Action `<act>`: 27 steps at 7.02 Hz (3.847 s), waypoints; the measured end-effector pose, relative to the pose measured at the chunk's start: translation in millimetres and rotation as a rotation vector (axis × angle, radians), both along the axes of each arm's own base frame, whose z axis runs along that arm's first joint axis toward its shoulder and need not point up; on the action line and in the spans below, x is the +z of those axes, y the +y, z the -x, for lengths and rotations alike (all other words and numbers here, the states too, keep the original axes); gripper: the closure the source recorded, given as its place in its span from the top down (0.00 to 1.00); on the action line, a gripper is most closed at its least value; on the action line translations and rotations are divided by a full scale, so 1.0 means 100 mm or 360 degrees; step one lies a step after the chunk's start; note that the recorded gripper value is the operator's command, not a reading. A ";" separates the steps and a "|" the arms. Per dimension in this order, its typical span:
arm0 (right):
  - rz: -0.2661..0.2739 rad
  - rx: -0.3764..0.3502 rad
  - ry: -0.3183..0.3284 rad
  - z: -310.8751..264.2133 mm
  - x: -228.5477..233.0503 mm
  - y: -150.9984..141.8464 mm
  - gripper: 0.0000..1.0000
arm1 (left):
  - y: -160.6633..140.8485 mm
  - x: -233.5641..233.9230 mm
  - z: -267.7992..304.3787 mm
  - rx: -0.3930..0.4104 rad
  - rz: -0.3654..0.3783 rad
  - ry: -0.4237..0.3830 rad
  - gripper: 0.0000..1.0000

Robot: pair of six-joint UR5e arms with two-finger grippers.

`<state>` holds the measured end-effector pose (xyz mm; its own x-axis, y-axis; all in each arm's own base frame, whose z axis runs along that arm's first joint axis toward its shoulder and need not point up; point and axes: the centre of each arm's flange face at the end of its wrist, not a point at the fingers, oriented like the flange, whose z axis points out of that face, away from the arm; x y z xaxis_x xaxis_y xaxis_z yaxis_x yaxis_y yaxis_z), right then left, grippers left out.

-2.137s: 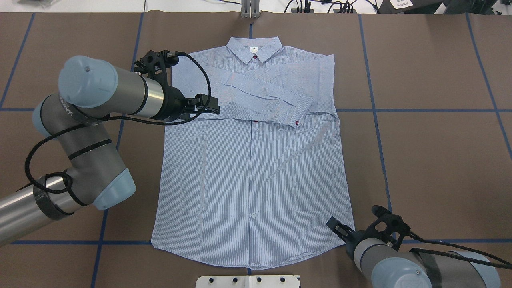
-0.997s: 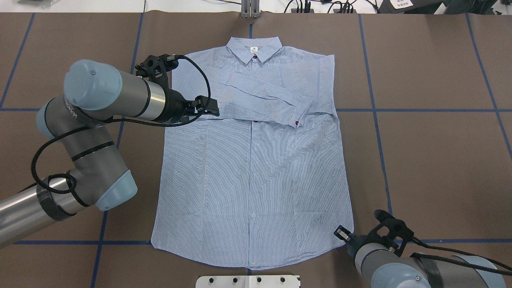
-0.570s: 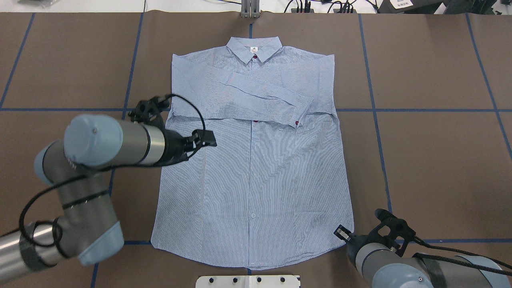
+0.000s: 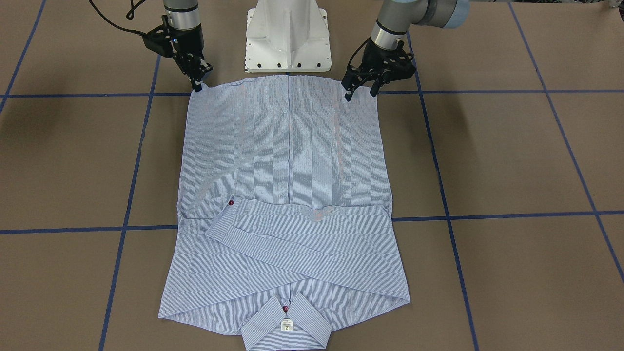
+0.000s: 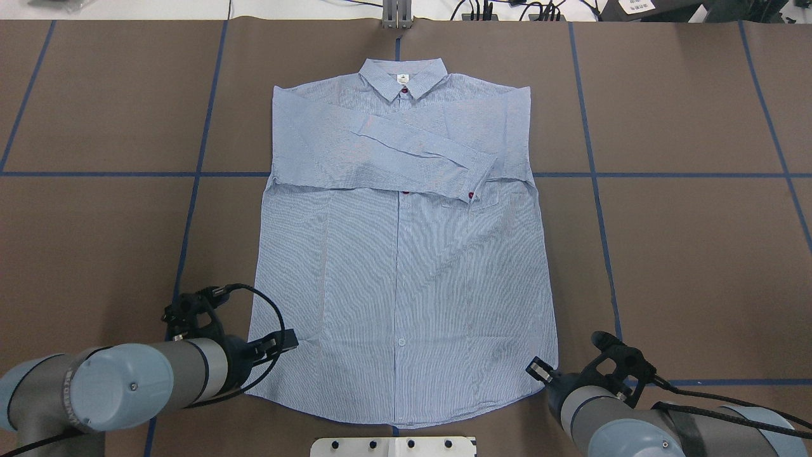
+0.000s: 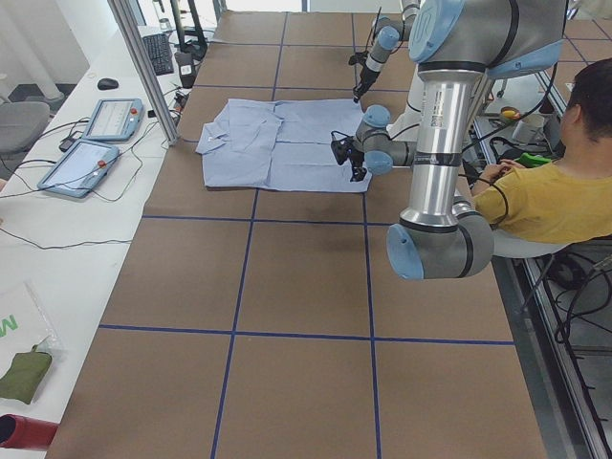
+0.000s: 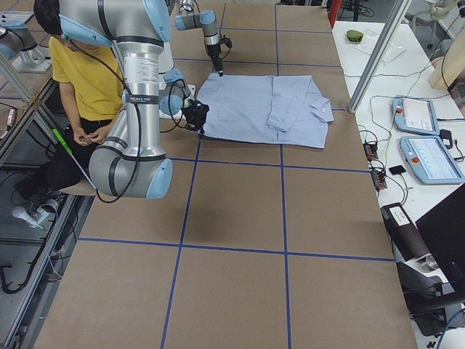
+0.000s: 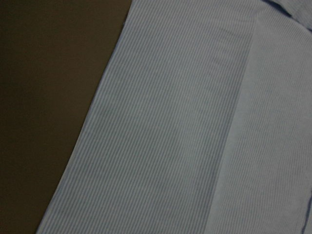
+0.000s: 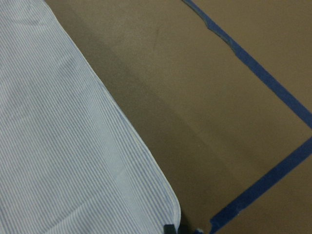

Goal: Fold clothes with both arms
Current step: 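Lower both grippers to the hem corners nearest the robot and grasp, then lift the hem with both grippers and fold it toward the collar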

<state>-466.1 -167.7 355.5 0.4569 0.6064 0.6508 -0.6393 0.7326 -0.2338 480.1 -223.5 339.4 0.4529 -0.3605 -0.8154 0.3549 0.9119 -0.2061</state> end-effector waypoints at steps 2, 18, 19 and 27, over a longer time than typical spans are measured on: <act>0.0000 -0.0003 -0.0004 0.01 -0.01 0.01 0.00 | 0.29 0.22 0.02 0.0034 0.0036 -0.0069 0.85; -0.0005 0.0020 -0.0070 -0.09 -0.19 -0.05 0.00 | 0.34 -0.16 0.52 0.0017 0.0045 0.0063 0.00; -0.0011 0.0063 -0.0123 -0.23 -0.34 -0.16 0.00 | 0.30 -0.40 0.78 0.0003 0.0047 0.0149 0.00; -0.0245 0.0836 -0.0415 -1.15 -1.34 -1.91 0.00 | -1.98 -1.08 1.54 -0.0488 0.0094 0.0375 0.00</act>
